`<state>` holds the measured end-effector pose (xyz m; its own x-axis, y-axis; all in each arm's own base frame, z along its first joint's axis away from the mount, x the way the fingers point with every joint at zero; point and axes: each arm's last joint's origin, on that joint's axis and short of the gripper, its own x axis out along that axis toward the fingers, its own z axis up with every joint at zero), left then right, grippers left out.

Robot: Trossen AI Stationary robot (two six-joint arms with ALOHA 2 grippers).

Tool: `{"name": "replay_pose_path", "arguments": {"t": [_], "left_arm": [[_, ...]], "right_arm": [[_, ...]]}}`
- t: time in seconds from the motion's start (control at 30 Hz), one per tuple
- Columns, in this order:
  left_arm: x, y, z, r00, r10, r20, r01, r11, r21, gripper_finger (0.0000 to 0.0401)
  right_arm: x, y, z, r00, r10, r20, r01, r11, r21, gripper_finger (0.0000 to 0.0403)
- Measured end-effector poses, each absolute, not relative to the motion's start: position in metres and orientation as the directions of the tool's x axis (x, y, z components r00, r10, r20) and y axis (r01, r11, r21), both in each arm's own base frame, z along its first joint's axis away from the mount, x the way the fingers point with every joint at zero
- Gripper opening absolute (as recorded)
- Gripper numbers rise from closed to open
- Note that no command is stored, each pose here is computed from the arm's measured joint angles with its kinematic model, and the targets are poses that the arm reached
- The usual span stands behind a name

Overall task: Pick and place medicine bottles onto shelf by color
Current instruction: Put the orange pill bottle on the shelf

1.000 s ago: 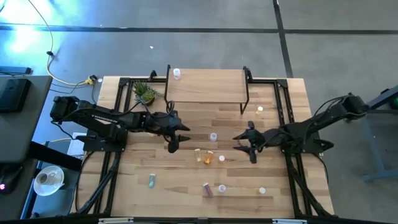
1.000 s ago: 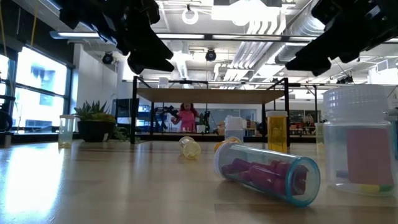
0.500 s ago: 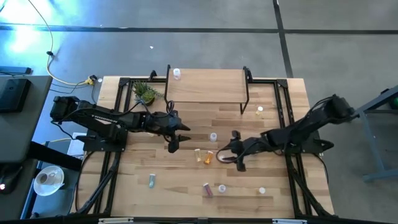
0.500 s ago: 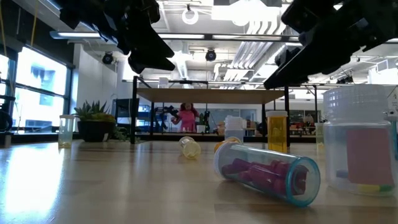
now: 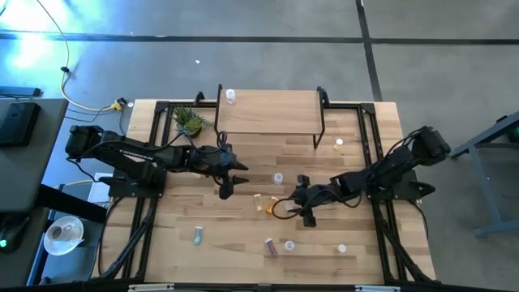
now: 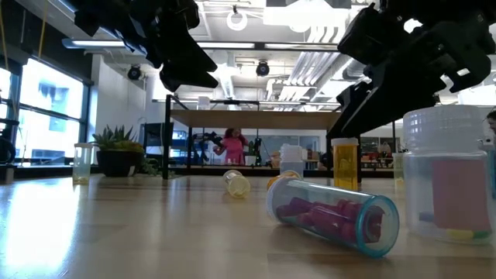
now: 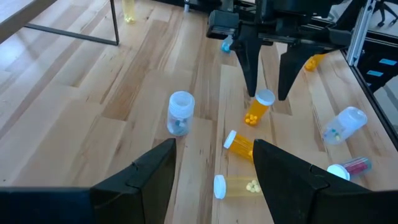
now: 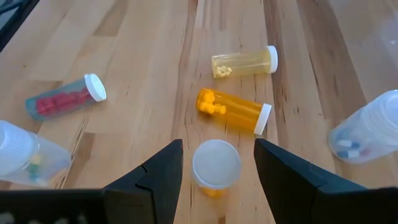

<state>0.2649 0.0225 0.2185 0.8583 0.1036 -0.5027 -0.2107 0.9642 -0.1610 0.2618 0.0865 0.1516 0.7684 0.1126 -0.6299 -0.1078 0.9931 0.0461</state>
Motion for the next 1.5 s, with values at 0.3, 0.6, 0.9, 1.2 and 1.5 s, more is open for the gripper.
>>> {"name": "replay_pose_path", "arguments": {"t": [0.3, 0.6, 0.9, 1.2, 1.5], "left_arm": [[0.265, 0.022, 0.218, 0.858, 0.104, -0.503, -0.211, 0.964, -0.161, 0.0204], [0.265, 0.022, 0.218, 0.858, 0.104, -0.504, -0.211, 0.964, -0.161, 0.0204], [0.265, 0.022, 0.218, 0.856, 0.103, -0.506, -0.211, 0.964, -0.160, 0.0204], [0.265, 0.022, 0.218, 0.855, 0.103, -0.508, -0.211, 0.964, -0.160, 0.0204], [0.265, 0.023, 0.218, 0.855, 0.105, -0.508, -0.213, 0.964, -0.159, 0.0204]], "right_arm": [[0.262, 0.086, 0.151, 0.766, 0.112, -0.633, -0.092, 0.994, 0.065, 0.0190], [0.262, 0.087, 0.144, 0.749, 0.106, -0.653, -0.086, 0.994, 0.062, 0.0190], [0.265, 0.088, 0.137, 0.747, 0.106, -0.656, -0.082, 0.994, 0.066, 0.0190], [0.265, 0.088, 0.138, 0.749, 0.106, -0.654, -0.078, 0.994, 0.072, 0.0149], [0.265, 0.088, 0.138, 0.748, 0.114, -0.654, -0.066, 0.993, 0.098, 0.0100]]}}
